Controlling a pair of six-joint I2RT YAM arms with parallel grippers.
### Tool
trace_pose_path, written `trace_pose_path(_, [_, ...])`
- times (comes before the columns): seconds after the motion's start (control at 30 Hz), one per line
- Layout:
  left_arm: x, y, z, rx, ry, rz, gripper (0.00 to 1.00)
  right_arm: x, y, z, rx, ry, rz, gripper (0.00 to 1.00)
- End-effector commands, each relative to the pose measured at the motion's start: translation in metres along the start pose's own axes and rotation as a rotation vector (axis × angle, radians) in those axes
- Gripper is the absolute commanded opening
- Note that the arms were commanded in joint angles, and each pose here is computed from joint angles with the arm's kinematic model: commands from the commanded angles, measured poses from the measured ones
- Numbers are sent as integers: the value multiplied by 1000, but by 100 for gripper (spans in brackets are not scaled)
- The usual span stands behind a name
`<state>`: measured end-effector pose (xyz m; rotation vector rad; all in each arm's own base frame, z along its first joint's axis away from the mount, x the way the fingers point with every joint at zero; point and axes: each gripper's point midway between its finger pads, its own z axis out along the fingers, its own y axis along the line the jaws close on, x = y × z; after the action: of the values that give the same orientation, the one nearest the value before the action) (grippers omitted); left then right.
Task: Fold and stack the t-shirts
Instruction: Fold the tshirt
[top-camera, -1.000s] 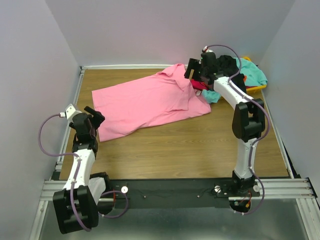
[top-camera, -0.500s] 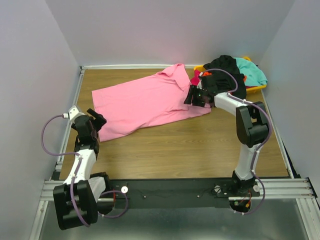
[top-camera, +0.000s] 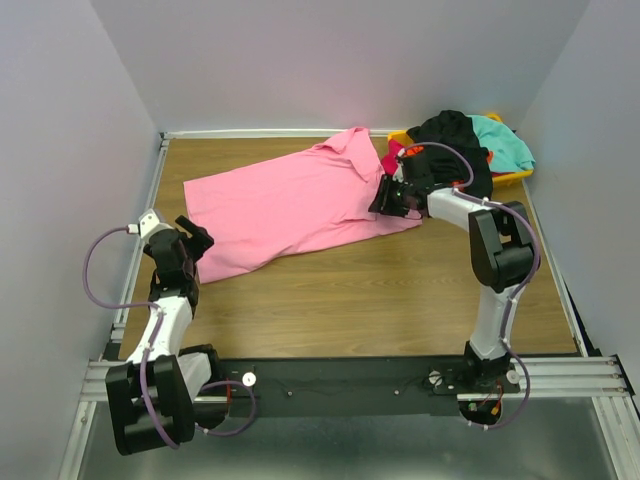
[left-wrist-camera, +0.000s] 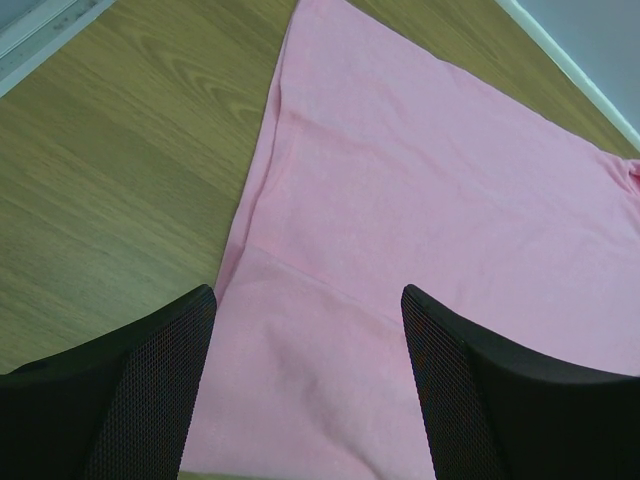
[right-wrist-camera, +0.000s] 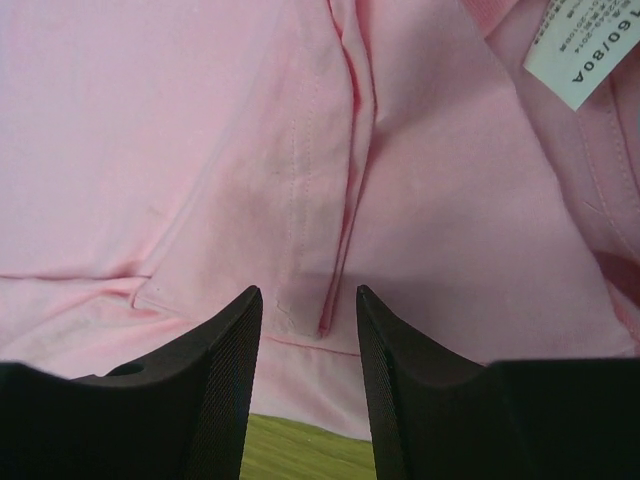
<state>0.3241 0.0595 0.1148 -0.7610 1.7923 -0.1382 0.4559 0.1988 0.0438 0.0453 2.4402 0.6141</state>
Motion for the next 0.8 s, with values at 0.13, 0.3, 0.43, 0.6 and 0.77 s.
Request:
trace_pose_path(0.13, [4,0,3,21,6,20,83,20,0,10,-29,51,8,50])
trace_pose_path(0.3, [3,-1,5,20,3,23,83,27,3,15,-44,72,4,48])
trace_pose_path(0.43, [3,-1,5,19,5,25,82,30,3,18,-51,84,6,40])
trace_pose_path(0.6, [2,-1,5,19,3,25,83,27,6,14,-51,72,-1,21])
trace_pose_path(0.77, [4,1,6,14,8,27,83,14,15,8,-69,43,-11,6])
